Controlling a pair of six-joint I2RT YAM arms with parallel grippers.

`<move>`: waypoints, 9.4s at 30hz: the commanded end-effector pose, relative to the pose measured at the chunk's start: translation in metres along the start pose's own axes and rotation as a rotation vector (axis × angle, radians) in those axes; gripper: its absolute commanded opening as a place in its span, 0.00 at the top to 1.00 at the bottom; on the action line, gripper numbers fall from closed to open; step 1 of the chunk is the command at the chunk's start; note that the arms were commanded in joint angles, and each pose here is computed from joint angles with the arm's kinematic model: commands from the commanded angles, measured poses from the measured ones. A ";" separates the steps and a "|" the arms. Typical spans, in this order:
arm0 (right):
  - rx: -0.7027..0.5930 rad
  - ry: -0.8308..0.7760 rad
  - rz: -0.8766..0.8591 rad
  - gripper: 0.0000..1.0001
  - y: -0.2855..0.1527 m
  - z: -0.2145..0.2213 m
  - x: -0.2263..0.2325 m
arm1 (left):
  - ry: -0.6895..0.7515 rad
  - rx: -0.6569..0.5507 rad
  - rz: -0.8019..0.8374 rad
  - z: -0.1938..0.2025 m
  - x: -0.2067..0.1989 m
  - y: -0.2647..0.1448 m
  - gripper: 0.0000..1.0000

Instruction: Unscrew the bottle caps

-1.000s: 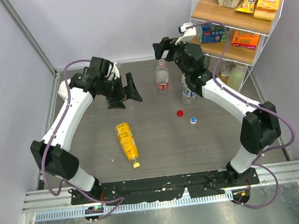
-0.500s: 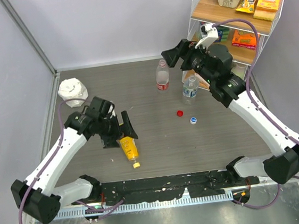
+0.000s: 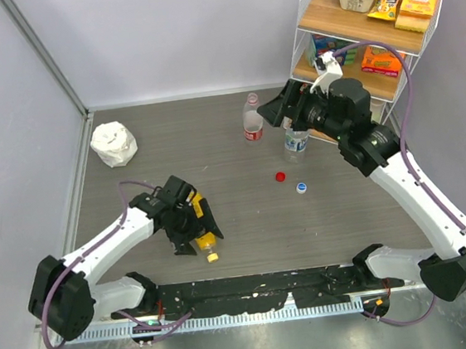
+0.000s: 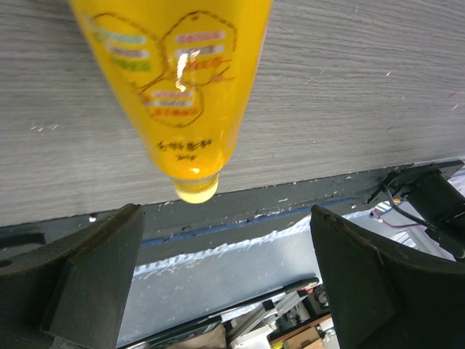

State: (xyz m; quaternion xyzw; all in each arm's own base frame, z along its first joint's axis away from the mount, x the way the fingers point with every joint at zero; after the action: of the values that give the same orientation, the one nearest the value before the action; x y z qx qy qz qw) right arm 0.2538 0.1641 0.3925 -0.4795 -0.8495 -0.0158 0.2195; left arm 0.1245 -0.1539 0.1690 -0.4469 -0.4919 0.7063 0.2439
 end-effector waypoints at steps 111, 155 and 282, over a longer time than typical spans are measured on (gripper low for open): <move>0.395 0.231 -0.142 0.07 0.066 -0.016 -0.045 | -0.057 -0.040 0.132 -0.091 -0.107 0.018 0.00; 0.232 0.640 -0.090 0.07 0.021 -0.019 -0.084 | 0.464 -0.094 -0.365 -0.081 -0.080 0.062 0.04; 0.266 0.301 -0.372 0.11 0.049 -0.043 0.070 | 0.809 -0.428 0.526 0.013 -0.143 -0.163 0.52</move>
State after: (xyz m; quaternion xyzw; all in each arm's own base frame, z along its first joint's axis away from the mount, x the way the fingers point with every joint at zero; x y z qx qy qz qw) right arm 0.2731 0.2401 0.4192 -0.2505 -0.8604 0.0257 0.4430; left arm 0.1634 -0.2098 0.3620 -0.8141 -0.3598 0.4353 0.1356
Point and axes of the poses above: each gripper's point midway between its finger pads, its own y axis out along the fingers, its own x axis along the line the jaws close on, z = x × y, the point moved 9 cm from there along -y, back along the fingers, and after that the axes turned 12 degrees about -y, right-handed, at the moved point
